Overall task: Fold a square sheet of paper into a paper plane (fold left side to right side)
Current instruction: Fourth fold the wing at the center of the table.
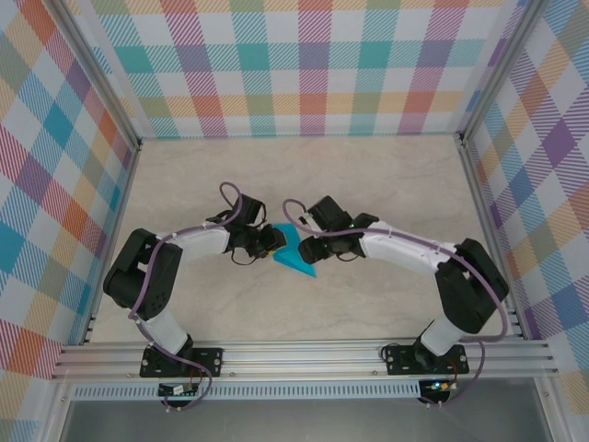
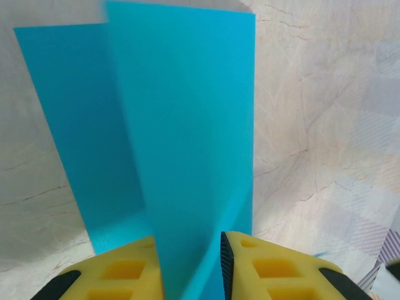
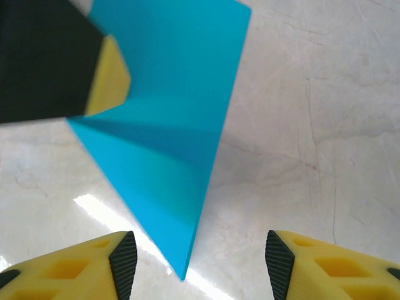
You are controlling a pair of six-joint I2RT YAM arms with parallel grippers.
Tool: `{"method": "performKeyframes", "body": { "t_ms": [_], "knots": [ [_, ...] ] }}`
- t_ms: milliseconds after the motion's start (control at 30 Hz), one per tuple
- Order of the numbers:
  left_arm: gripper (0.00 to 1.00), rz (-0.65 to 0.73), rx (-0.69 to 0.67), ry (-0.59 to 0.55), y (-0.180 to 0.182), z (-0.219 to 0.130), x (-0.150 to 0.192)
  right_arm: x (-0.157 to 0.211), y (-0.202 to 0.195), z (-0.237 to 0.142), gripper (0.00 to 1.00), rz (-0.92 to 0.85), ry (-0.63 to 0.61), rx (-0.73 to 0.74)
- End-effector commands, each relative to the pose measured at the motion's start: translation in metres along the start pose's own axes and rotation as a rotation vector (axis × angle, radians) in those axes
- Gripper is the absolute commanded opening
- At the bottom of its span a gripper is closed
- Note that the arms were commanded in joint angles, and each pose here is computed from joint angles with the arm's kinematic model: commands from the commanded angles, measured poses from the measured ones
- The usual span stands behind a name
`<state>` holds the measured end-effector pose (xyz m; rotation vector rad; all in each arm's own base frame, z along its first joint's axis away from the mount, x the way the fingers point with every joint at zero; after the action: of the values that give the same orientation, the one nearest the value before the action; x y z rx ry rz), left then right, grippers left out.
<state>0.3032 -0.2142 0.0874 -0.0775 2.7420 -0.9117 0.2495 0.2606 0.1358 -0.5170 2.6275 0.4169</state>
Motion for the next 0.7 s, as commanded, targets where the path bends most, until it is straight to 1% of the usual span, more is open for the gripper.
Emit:
{"method": "performKeyframes", "body": {
  "t_ms": [0, 100, 167, 233, 333, 467, 667],
  "knots": [
    [0.27, 0.018, 0.017, -0.002, -0.011, -0.002, -0.003, 0.015, -0.005, -0.003, 0.61, -0.026, -0.057, 0.082],
    [0.27, 0.016, 0.017, -0.003, -0.012, -0.002, -0.003, 0.024, 0.012, 0.0, 0.61, -0.064, -0.069, 0.017],
    [0.27, 0.014, 0.019, -0.004, -0.013, -0.002, -0.004, 0.027, 0.025, 0.008, 0.61, -0.119, -0.07, 0.0],
    [0.27, 0.016, 0.021, -0.009, -0.014, -0.003, -0.006, 0.029, 0.033, 0.017, 0.61, -0.169, -0.069, 0.025],
    [0.27, 0.015, 0.025, -0.014, -0.016, -0.004, -0.008, 0.027, 0.04, 0.027, 0.61, -0.229, -0.099, 0.062],
    [0.27, 0.013, 0.033, -0.015, -0.02, -0.004, -0.011, 0.025, 0.042, 0.034, 0.61, -0.269, -0.116, 0.079],
    [0.27, 0.015, 0.042, -0.018, -0.024, -0.004, -0.015, 0.024, 0.045, 0.047, 0.59, -0.323, -0.102, 0.117]
  ]
}}
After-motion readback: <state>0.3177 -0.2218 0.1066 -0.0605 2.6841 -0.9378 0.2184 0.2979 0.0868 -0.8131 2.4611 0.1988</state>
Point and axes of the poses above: each hand's point on the last joint's axis, 136 mm out from that joint toward the fingers, its own z axis out along the fingers, its own y axis along the line the jaws close on, x = y × z, the point moved 5 cm from there along -z, back along the fingers, and after that the axes turned 12 degrees about z, right-handed, at the moved point
